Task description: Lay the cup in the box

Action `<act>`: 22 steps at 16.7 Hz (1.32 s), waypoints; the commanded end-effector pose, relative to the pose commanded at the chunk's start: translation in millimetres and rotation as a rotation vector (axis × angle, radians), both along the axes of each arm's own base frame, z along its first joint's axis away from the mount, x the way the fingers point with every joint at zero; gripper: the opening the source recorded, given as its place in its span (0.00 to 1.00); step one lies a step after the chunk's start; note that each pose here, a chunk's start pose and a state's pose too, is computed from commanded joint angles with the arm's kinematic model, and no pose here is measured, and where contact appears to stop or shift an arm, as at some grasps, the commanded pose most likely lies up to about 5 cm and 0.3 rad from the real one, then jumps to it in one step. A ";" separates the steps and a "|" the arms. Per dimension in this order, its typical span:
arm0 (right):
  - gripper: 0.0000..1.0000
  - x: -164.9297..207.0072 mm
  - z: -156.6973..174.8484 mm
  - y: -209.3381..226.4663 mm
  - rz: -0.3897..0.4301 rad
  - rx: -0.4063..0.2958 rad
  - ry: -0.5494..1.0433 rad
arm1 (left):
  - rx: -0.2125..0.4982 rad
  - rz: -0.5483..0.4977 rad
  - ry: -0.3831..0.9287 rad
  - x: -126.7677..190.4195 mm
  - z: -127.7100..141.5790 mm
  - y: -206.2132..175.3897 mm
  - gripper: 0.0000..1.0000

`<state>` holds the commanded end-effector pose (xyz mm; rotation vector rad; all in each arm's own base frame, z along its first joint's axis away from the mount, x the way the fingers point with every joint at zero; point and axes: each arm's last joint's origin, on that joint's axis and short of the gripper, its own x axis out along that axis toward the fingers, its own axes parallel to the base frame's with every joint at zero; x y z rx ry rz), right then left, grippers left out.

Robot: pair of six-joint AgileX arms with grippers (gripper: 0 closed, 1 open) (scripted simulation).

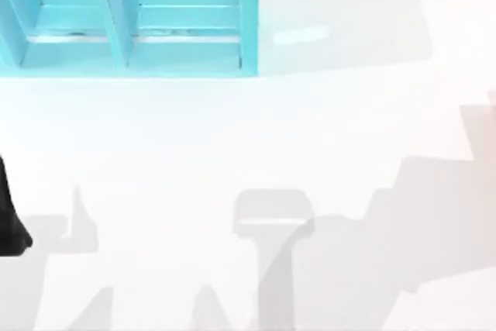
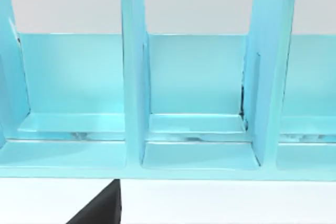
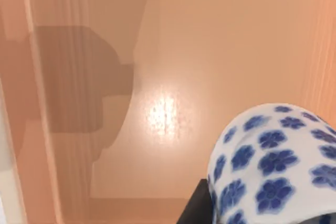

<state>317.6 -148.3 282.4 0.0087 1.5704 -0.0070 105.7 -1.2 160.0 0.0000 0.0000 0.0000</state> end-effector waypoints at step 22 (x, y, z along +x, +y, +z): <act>0.30 -0.2 -65.0 0.4 0.000 0.000 0.000 | 0.000 0.000 0.000 0.0 0.0 0.0 1.00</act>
